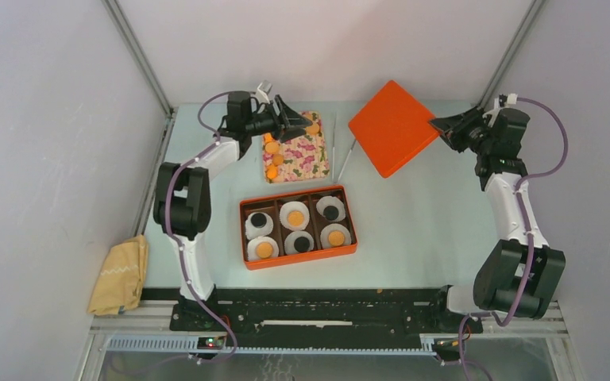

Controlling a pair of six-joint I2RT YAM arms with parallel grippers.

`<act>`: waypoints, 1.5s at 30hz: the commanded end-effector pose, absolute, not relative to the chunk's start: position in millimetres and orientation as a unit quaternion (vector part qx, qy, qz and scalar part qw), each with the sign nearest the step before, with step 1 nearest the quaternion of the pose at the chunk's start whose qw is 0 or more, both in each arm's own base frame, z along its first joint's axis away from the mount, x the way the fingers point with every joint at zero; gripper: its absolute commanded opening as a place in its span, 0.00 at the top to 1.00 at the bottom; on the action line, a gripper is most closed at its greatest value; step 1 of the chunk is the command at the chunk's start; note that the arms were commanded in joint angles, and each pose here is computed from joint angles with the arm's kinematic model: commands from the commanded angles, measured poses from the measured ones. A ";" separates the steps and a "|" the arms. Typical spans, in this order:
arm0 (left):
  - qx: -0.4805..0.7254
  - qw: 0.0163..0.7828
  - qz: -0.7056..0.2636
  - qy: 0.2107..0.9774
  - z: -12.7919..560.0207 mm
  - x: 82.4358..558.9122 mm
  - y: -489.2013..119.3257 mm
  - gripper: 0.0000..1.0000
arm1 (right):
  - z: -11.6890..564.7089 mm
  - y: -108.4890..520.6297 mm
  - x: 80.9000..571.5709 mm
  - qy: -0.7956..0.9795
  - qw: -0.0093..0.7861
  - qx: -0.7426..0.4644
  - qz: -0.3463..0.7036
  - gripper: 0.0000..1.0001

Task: Pack the cookies

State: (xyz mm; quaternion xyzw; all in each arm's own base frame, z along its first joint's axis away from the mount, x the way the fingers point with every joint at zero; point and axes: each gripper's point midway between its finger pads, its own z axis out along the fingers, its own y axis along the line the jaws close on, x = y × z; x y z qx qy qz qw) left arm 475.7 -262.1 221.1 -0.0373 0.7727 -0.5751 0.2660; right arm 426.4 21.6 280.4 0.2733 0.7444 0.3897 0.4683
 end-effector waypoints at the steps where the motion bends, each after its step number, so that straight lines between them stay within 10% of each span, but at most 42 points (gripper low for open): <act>1: -0.016 0.256 -0.629 0.734 228.2 470.7 -284.7 0.37 | 343.1 44.4 421.8 0.683 0.486 0.216 0.500 1.00; 23: -0.055 0.228 -0.764 0.601 238.1 441.1 -290.5 0.31 | 306.3 114.9 388.1 0.649 0.296 0.177 0.678 1.00; 33: -0.066 0.245 -0.735 0.629 246.3 417.0 -282.1 0.89 | 263.8 150.8 388.2 0.689 0.253 0.166 0.659 0.99; 38: -0.091 0.271 -0.678 0.677 234.7 411.7 -273.8 0.94 | 260.1 163.9 388.9 0.695 0.256 0.169 0.650 0.50; 45: -0.104 0.329 -0.601 0.721 239.2 419.9 -259.9 0.95 | 258.1 198.1 373.3 0.711 0.248 0.167 0.637 0.37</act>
